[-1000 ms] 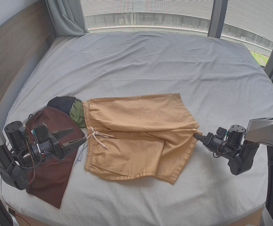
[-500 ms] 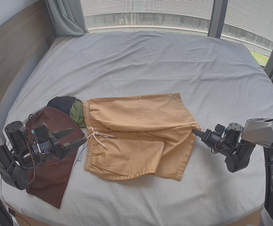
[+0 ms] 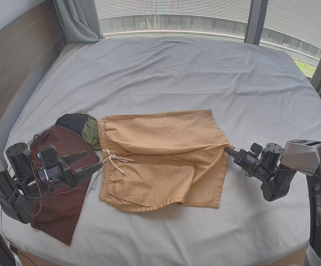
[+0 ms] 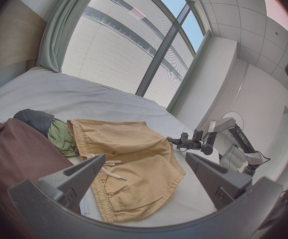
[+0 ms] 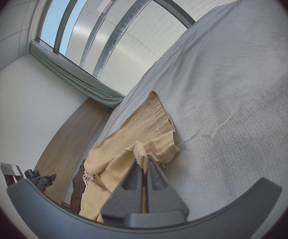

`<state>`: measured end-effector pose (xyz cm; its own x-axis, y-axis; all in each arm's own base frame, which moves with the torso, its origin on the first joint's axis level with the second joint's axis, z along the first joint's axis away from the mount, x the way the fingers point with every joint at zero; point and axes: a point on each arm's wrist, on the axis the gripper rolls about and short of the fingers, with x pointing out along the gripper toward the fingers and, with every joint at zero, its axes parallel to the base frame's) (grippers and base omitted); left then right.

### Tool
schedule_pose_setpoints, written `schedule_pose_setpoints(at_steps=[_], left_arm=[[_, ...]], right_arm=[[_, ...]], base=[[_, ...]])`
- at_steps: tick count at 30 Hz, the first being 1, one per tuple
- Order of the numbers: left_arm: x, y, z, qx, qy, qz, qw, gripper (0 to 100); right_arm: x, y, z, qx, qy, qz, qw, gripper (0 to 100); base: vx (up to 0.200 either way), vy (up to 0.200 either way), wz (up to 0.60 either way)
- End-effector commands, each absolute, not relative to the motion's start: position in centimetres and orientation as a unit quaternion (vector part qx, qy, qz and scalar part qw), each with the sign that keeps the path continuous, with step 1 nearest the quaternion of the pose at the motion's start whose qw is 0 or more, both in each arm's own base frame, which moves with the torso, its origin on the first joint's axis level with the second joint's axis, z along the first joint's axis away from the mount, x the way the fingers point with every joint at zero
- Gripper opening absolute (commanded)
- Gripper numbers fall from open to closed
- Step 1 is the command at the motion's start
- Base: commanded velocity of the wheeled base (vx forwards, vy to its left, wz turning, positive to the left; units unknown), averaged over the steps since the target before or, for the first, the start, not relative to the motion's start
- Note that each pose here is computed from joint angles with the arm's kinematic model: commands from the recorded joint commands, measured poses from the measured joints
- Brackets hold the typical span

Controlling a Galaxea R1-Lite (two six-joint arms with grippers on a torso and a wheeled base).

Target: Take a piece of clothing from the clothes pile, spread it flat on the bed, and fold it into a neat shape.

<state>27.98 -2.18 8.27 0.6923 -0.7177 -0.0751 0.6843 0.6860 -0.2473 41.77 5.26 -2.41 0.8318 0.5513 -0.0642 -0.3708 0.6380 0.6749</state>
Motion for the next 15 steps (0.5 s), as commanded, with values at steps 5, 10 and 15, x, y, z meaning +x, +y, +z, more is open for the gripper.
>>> schedule_pose_setpoints(at_steps=[5, 10, 15], left_arm=[[28.01, -2.27, 8.07, -0.102, 0.087, -0.384, 0.913, 100], [28.01, -2.27, 8.07, -0.102, 0.087, -0.384, 0.913, 100], [27.98, -2.27, 8.04, -0.102, 0.088, -0.384, 0.913, 100]], right_arm=[[41.83, 5.82, -2.66, 0.334, 0.135, 0.264, 0.895, 0], [41.81, 5.76, -2.68, 0.327, 0.133, 0.264, 0.897, 100], [41.57, 5.22, -2.47, 0.285, 0.122, 0.265, 0.913, 100]], base=[[0.000, 0.000, 0.00], [0.000, 0.000, 0.00], [0.000, 0.000, 0.00]])
